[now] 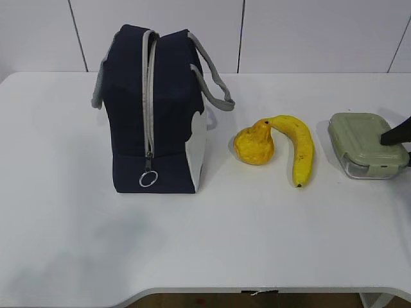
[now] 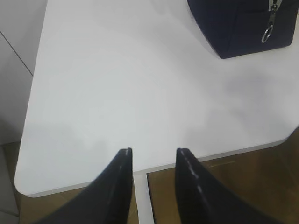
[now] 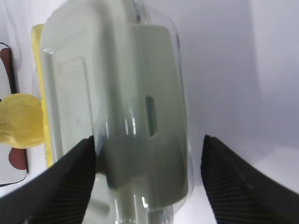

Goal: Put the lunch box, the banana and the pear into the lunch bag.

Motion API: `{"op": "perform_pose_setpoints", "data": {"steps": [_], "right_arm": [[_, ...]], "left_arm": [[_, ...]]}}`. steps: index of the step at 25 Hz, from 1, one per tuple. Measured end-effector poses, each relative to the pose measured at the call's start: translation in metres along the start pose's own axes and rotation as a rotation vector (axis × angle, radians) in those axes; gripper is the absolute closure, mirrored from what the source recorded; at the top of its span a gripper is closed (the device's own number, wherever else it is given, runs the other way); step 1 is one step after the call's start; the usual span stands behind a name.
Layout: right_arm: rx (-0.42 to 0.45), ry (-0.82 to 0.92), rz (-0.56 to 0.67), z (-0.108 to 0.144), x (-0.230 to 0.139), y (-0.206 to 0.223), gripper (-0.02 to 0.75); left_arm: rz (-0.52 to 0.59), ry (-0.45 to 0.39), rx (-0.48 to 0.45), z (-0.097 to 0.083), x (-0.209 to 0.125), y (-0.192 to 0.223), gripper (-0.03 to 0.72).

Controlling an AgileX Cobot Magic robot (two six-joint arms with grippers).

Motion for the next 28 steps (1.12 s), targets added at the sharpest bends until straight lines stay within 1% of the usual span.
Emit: {"op": "perform_pose_setpoints", "data": {"steps": [14,23,28], "right_arm": [[0.022,0.009,-0.038,0.0004,0.0051,-0.0014,0.190],[0.074,0.040,-0.025,0.0010,0.0011,0.0054,0.190],[0.077,0.040,-0.026,0.0015,0.0012,0.0054,0.197]], "left_arm": [[0.001,-0.004,-0.009,-0.0014,-0.0001,0.0000,0.447],[0.001,-0.006,-0.011,-0.0018,-0.0001,0.0000,0.448],[0.001,-0.006,-0.013,-0.0021,-0.0001,0.0000,0.447]]}}
Point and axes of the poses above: a point on each arm's last joint axis where the gripper is mounted, y pointing out along that axis toward the gripper, z along the wrist's bending axis when the last joint is at zero, x = y × z, the point moved 7 cm from there along y, pointing out along that axis toward the gripper, and after that the axes turned 11 degrees about -y, right-handed, at the moved point
